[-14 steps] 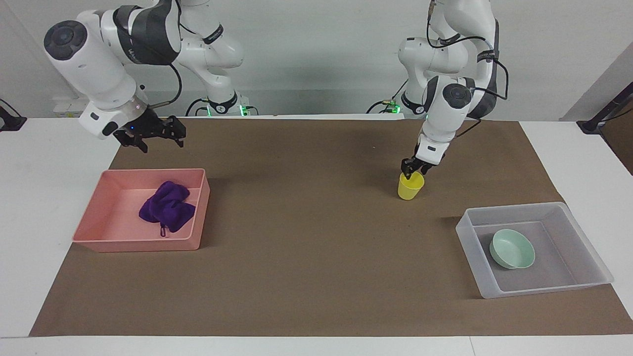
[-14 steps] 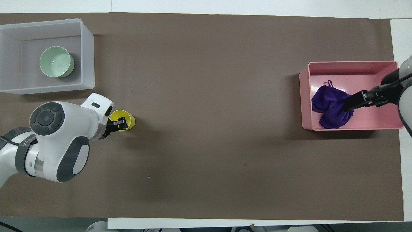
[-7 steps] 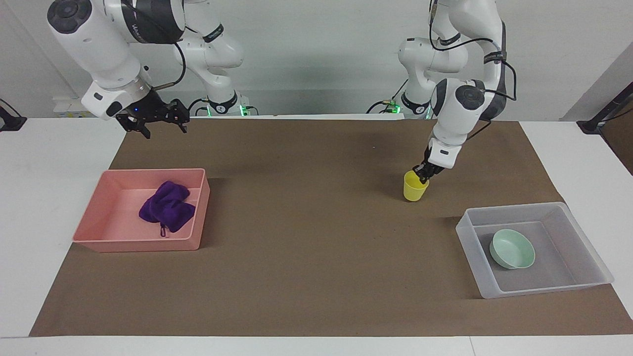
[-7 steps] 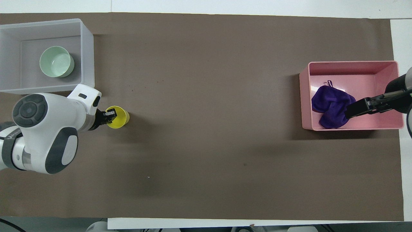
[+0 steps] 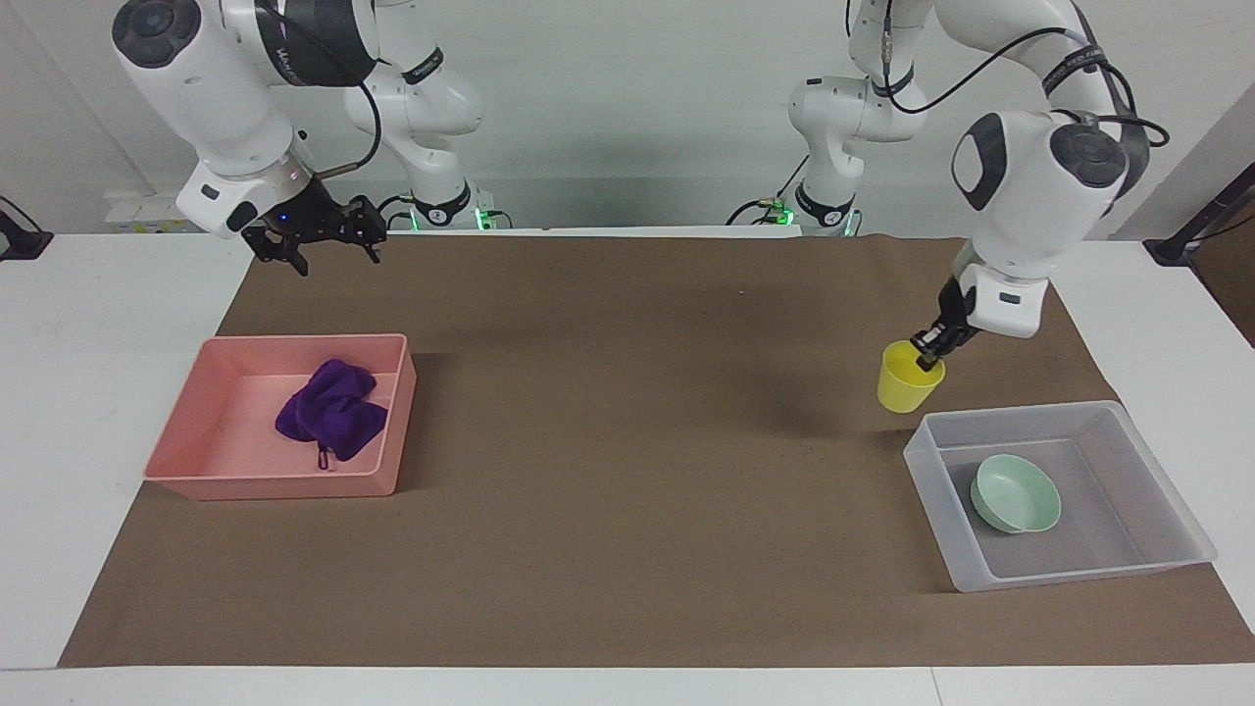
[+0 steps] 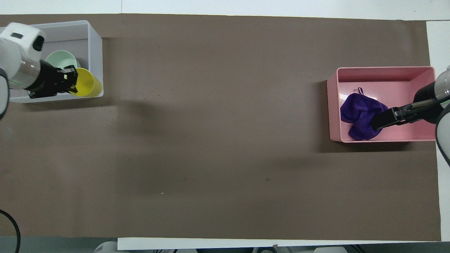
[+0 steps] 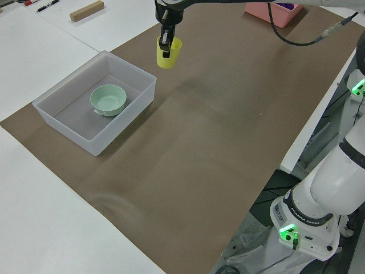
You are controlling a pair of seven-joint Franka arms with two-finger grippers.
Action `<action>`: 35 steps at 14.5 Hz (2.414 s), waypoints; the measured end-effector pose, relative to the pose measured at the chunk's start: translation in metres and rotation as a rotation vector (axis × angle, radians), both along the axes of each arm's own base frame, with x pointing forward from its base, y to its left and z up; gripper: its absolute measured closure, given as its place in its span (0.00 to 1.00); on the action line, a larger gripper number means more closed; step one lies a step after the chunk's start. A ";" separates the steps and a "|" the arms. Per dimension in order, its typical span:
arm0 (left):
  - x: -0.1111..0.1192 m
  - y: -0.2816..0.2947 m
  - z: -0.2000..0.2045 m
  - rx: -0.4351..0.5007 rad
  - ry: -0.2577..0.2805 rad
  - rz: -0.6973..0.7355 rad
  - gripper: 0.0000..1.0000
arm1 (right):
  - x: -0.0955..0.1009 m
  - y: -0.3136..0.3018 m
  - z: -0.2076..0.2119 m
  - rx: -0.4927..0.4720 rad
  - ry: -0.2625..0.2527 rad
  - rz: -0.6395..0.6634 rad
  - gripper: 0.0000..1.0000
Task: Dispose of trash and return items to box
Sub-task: 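Carry the yellow cup with the left gripper into the green bowl, then open the left gripper and lift it away from the cup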
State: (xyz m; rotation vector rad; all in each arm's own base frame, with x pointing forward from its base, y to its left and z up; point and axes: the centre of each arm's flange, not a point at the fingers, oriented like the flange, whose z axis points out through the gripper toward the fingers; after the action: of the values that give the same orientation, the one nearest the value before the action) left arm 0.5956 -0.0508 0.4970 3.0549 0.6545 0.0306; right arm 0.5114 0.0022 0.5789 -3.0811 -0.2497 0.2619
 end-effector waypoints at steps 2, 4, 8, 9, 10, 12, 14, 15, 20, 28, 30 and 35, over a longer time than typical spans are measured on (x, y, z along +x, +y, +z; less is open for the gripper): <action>0.015 0.056 -0.004 -0.015 -0.002 0.040 0.97 | 0.000 0.000 0.000 -0.001 0.000 -0.005 0.01; 0.028 0.095 -0.012 -0.022 -0.011 0.054 0.97 | 0.000 0.000 0.000 -0.001 0.000 -0.005 0.01; 0.060 0.104 -0.066 -0.025 -0.036 0.047 0.97 | -0.001 0.000 0.002 -0.001 -0.003 -0.006 0.01; 0.066 0.101 -0.082 -0.023 -0.035 0.042 0.97 | -0.001 0.000 0.002 -0.001 -0.003 -0.006 0.01; 0.071 0.101 -0.094 -0.020 -0.038 0.043 0.97 | -0.001 0.000 0.002 -0.001 -0.003 -0.006 0.01; 0.078 0.104 -0.114 -0.014 -0.049 0.042 0.97 | -0.001 0.000 0.002 -0.001 -0.003 -0.006 0.01; 0.083 0.105 -0.128 -0.010 -0.054 0.020 0.97 | -0.001 0.000 0.002 -0.001 -0.003 -0.006 0.01; 0.083 0.105 -0.131 -0.009 -0.050 0.004 0.92 | -0.001 0.000 0.002 -0.001 -0.004 -0.006 0.01; 0.093 0.101 -0.092 -0.010 -0.062 -0.051 0.38 | 0.000 0.000 0.002 -0.001 -0.010 -0.006 0.01; 0.037 0.031 0.058 -0.035 -0.086 -0.162 0.00 | 0.001 0.000 -0.005 -0.005 -0.026 -0.028 0.01; -0.006 0.024 0.078 -0.041 0.004 -0.251 0.00 | 0.001 0.000 -0.007 -0.005 -0.029 -0.028 0.01; -0.066 0.016 0.092 -0.023 0.088 -0.416 0.00 | -0.001 0.000 -0.006 -0.005 -0.033 -0.028 0.01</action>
State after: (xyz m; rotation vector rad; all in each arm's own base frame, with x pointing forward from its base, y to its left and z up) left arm 0.5293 -0.0343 0.5886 3.1149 0.0099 -0.1165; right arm 0.5104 0.0025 0.5731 -3.0937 -0.2068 0.2120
